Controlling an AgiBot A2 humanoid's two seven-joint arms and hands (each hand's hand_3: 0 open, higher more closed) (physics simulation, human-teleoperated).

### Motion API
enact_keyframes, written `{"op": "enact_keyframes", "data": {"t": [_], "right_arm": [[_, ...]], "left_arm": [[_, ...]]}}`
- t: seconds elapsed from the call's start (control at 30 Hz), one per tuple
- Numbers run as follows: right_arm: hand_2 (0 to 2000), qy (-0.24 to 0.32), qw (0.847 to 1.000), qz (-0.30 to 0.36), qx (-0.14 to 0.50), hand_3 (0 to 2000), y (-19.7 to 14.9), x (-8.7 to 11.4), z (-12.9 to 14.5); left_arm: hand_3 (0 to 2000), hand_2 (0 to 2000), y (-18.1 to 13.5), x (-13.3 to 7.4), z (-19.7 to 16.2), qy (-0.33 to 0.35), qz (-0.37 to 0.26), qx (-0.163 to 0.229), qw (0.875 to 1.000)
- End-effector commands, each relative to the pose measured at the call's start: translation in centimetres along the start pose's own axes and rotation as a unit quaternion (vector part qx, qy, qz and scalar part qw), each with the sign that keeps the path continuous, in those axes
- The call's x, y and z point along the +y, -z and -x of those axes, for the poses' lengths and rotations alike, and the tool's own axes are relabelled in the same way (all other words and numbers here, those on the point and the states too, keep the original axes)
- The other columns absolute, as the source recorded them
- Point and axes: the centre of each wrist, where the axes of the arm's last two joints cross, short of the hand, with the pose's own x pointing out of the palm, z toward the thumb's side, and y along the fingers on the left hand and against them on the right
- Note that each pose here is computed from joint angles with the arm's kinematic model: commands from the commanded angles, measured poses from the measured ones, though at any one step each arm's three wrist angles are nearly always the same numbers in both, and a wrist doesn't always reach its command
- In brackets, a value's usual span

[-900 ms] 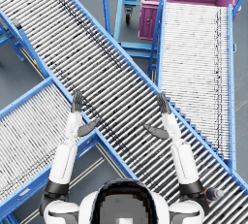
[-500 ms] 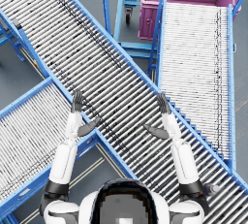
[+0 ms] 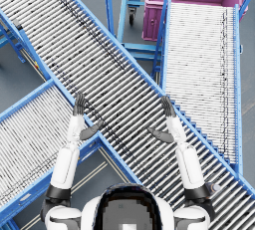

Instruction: Pick up the oil and place it on the left assembly line, put the cola on the right, and keep Sprite still

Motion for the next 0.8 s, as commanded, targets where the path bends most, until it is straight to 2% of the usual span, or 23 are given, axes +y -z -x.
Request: {"op": "enact_keyframes", "data": {"t": [0.03,0.8], "right_arm": [[0,0.0,1.0,0.0,0.0,0,0.0,0.0,0.0],[0,0.0,1.0,0.0,0.0,0,0.0,0.0,0.0]], "left_arm": [[0,0,0.0,0.0,0.0,0.0,0.0,0.0,1.0],[0,0,0.0,0.0,0.0,0.0,0.0,0.0,1.0]]}}
